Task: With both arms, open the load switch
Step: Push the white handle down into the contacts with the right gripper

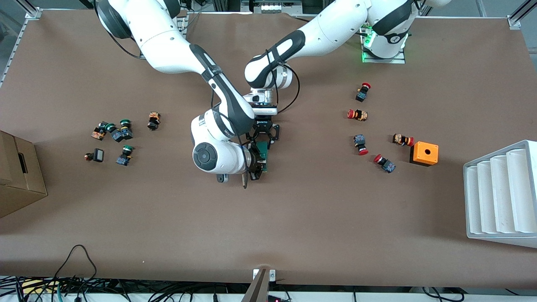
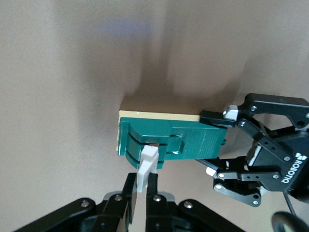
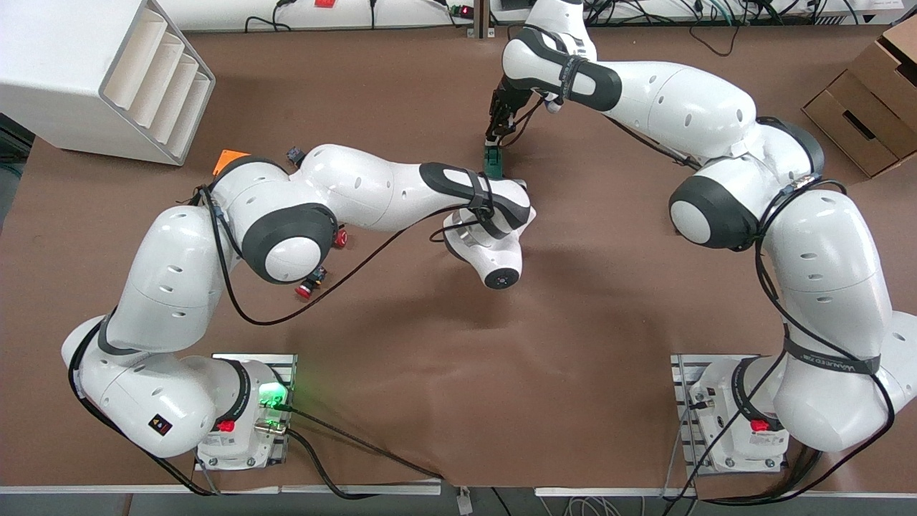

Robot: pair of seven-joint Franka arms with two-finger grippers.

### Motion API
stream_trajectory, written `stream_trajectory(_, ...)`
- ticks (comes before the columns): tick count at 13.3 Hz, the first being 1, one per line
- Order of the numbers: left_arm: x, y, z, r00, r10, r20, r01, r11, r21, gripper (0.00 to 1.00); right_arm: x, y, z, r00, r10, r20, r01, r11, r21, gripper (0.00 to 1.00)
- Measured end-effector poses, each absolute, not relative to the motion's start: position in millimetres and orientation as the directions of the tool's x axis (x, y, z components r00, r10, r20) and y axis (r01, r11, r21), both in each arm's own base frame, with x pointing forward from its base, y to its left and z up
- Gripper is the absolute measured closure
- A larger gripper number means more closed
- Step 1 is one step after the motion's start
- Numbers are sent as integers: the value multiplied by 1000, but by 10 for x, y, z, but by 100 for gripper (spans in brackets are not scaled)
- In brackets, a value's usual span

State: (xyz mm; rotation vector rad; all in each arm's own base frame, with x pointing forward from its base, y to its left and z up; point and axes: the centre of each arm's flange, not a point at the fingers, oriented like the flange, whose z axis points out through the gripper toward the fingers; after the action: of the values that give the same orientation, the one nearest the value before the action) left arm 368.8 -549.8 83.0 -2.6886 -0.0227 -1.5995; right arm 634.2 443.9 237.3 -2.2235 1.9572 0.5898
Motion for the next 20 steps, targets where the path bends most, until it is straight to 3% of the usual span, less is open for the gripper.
stream_trajectory(16,3688,-5499,829,477,6,879,19,-1000,-4,46,6165,4502,2421,135,-933,-334,-967,-198,163,91)
stream_trajectory(20,3688,-5499,829,477,6,879,19,-1000,-4,46,6051,4544,2410,163,-935,-316,-958,-226,174,86)
